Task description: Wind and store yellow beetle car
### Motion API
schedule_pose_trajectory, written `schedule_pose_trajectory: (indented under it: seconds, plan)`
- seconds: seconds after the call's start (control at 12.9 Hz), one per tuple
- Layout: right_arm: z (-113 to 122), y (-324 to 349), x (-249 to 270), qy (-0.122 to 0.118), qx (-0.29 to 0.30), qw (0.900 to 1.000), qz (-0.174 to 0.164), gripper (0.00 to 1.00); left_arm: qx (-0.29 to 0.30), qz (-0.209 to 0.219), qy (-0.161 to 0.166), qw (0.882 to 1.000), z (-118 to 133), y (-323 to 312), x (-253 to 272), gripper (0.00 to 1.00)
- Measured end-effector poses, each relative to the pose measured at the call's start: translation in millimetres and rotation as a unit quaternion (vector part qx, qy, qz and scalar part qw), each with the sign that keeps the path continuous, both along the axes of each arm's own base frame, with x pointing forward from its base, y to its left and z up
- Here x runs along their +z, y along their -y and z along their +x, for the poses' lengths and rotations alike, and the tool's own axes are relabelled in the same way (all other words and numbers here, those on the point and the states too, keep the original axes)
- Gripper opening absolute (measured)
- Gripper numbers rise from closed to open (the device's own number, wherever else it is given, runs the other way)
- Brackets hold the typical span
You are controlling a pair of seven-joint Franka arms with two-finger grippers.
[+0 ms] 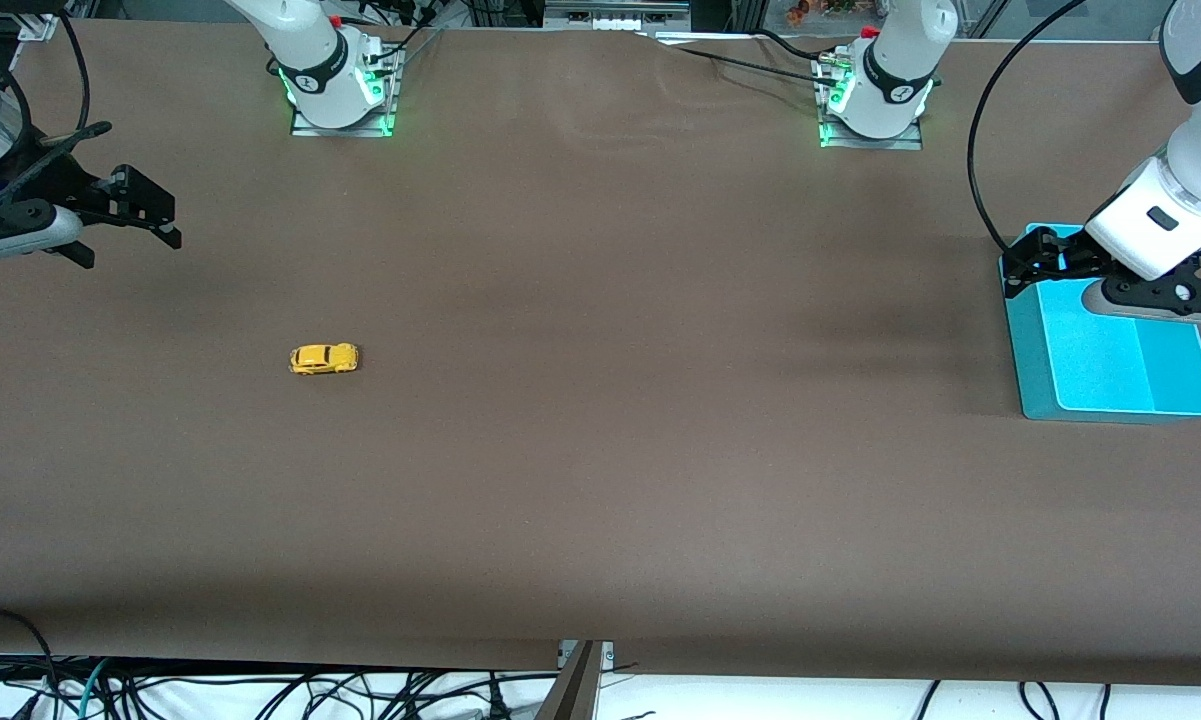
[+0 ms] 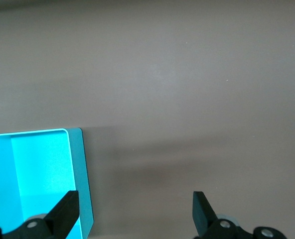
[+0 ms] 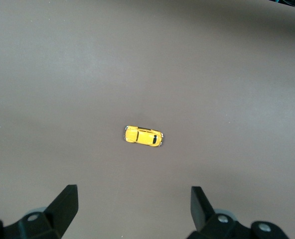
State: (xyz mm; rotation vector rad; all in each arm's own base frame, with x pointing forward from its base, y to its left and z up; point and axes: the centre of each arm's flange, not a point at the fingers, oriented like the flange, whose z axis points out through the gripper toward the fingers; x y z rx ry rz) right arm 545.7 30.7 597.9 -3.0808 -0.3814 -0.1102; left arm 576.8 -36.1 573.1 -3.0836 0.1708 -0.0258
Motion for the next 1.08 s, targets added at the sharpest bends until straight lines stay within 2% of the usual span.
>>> schedule_pose_trajectory:
  seconds: [0.23, 1.08]
  plan:
    - [-2.9, -0.2, -2.5, -0.014, 0.000, 1.000, -0.001, 1.00, 0.000, 0.000, 0.000, 1.000, 0.0, 0.0, 0.0, 1.00]
    - [-3.2, 4.0, -1.4, -0.016, -0.003, 1.000, 0.000, 1.00, 0.000, 0.000, 0.000, 1.000, 0.0, 0.0, 0.0, 1.00]
